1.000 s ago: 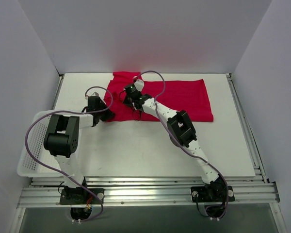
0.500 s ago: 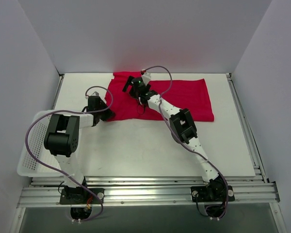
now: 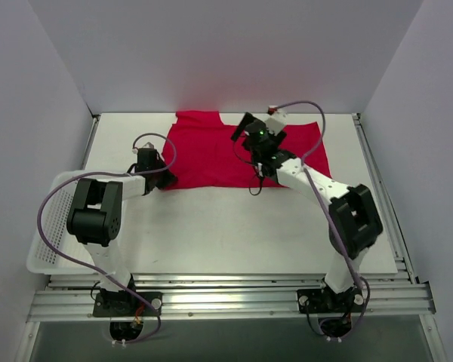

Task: Fold and stack the t-shirts
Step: Fold the flattened tshirt in 1/3 of the way

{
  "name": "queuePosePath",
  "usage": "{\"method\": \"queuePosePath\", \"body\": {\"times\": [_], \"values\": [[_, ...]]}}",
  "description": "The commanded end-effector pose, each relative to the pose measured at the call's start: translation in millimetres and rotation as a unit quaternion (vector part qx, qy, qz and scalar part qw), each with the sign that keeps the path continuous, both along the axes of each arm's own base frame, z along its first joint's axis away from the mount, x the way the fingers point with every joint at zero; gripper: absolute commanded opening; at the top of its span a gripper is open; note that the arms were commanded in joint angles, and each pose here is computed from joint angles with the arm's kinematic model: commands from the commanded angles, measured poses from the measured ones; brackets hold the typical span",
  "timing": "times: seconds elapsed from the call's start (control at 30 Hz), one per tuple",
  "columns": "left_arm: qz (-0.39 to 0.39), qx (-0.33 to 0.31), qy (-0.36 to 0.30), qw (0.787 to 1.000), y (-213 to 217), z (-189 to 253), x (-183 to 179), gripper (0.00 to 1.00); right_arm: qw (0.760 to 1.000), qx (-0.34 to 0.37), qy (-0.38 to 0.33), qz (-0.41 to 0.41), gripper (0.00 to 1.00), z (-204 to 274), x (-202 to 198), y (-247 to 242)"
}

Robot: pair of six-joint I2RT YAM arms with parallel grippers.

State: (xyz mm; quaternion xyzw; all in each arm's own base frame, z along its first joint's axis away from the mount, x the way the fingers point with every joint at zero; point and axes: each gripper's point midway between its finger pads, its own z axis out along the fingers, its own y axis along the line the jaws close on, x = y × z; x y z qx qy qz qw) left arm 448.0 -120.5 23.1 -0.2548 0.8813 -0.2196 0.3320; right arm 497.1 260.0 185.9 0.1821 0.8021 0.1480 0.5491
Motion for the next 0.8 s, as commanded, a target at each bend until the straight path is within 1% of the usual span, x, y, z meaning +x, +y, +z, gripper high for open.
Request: {"method": "queuePosePath", "body": {"times": [0.0, 0.03, 0.07, 0.13, 0.2, 0.27, 0.33, 0.37, 0.4, 0.47, 0.5, 0.53, 0.57, 0.6, 0.67, 0.77], "values": [[0.0, 0.034, 0.033, 0.999, 10, -10, -14, 0.02, 0.988, -0.006, 0.005, -0.151, 1.0, -5, -25, -98], [0.002, 0.035, 0.035, 0.999, 11, -13, -17, 0.02, 0.985, -0.021, 0.039, -0.164, 1.0, -37, -46, -116], [0.001, 0.035, 0.035, 0.999, 10, -14, -18, 0.02, 0.984, -0.005, 0.038, -0.172, 1.0, -38, -56, -123], [0.006, 0.041, 0.039, 0.998, 12, -17, -19, 0.02, 0.976, -0.03, 0.069, -0.206, 1.0, -66, -77, -147], [0.007, 0.04, 0.047, 0.998, 12, -20, -21, 0.02, 0.965, -0.037, 0.092, -0.242, 1.0, -80, -86, -164], [0.007, 0.043, 0.054, 0.998, 12, -23, -25, 0.02, 0.955, -0.054, 0.131, -0.261, 1.0, -101, -100, -180], [0.015, 0.051, 0.05, 0.997, 14, -18, -29, 0.04, 0.951, -0.033, 0.155, -0.267, 1.0, -117, -105, -191], [0.014, 0.051, 0.025, 0.998, 12, -1, -27, 0.2, 0.947, -0.034, 0.172, -0.268, 1.0, -130, -115, -198], [0.016, 0.059, 0.008, 0.998, 13, 8, -26, 0.32, 0.949, -0.017, 0.164, -0.268, 1.0, -131, -111, -198], [0.006, 0.062, -0.034, 0.997, 5, 30, -28, 0.61, 0.948, -0.007, 0.168, -0.27, 1.0, -135, -116, -203], [0.011, 0.063, -0.066, 0.996, 4, 57, -28, 0.83, 0.947, -0.009, 0.172, -0.271, 1.0, -138, -120, -204], [0.02, 0.075, -0.081, 0.994, 4, 68, -30, 0.92, 0.947, -0.007, 0.172, -0.273, 1.0, -138, -122, -205], [0.025, 0.08, -0.087, 0.993, 6, 76, -34, 0.98, 0.947, -0.004, 0.17, -0.272, 1.0, -137, -124, -205], [0.035, 0.077, -0.103, 0.991, 8, 91, -39, 0.94, 0.946, -0.007, 0.175, -0.274, 1.0, -141, -130, -208], [0.055, 0.07, -0.105, 0.991, 12, 102, -49, 0.94, 0.946, 0.001, 0.175, -0.273, 1.0, -141, -134, -208], [0.064, 0.072, -0.079, 0.992, 14, 93, -70, 0.94, 0.946, 0.006, 0.184, -0.265, 1.0, -150, -142, -207]]}}
